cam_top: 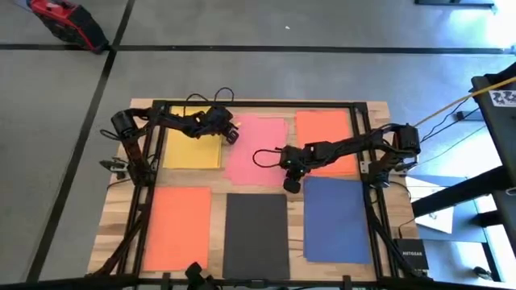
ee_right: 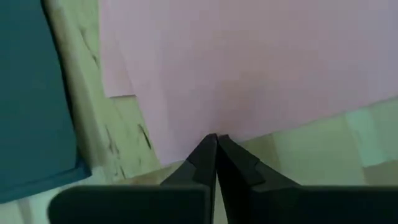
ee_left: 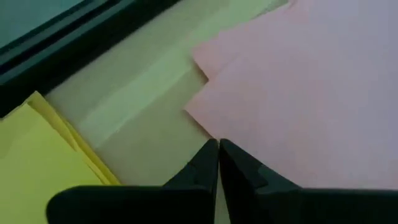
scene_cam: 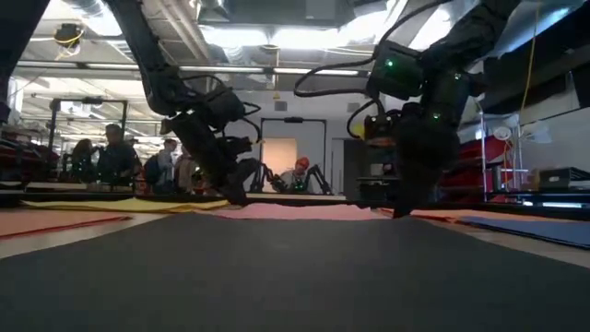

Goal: Organize paper
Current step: Stack the pink paper on top of the pink paper

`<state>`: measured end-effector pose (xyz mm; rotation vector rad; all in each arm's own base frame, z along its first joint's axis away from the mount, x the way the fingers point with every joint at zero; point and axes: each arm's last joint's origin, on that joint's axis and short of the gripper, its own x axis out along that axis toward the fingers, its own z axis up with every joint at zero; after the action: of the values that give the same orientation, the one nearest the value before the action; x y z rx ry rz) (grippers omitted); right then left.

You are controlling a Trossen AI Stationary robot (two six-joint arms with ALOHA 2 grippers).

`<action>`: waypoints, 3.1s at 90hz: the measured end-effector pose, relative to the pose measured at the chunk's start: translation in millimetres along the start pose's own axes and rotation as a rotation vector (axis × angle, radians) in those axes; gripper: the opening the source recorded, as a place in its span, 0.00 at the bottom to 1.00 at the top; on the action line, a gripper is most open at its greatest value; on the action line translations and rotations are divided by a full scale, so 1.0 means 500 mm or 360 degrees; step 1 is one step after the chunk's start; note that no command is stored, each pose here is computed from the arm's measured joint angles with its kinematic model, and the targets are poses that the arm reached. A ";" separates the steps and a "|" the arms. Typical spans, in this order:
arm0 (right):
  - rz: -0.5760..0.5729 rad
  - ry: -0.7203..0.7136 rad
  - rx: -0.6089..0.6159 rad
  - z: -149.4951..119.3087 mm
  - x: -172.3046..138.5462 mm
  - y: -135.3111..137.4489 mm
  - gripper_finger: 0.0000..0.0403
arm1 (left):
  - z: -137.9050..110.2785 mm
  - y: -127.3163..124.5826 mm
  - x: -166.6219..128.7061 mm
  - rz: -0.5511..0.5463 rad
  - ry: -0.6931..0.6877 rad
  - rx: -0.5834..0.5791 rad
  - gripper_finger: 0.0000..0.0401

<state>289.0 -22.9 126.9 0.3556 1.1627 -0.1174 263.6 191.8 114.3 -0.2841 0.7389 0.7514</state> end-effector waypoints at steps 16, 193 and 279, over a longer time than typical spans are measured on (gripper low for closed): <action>-0.0022 -0.0011 0.0007 0.000 -0.006 0.000 0.00 | -0.002 -0.001 -0.001 -0.0028 0.0022 0.0002 0.00; -0.0002 0.0044 -0.0207 -0.023 0.001 0.058 0.00 | -0.080 -0.188 -0.144 -0.0263 0.0628 0.0467 0.00; 0.0037 0.0098 -0.0179 -0.027 -0.001 0.059 0.00 | -0.087 -0.218 -0.153 -0.0333 0.0592 0.0402 0.00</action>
<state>285.3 9.3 129.1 0.2746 1.2202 -0.0206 280.5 54.2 134.2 -0.2692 1.1263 0.4030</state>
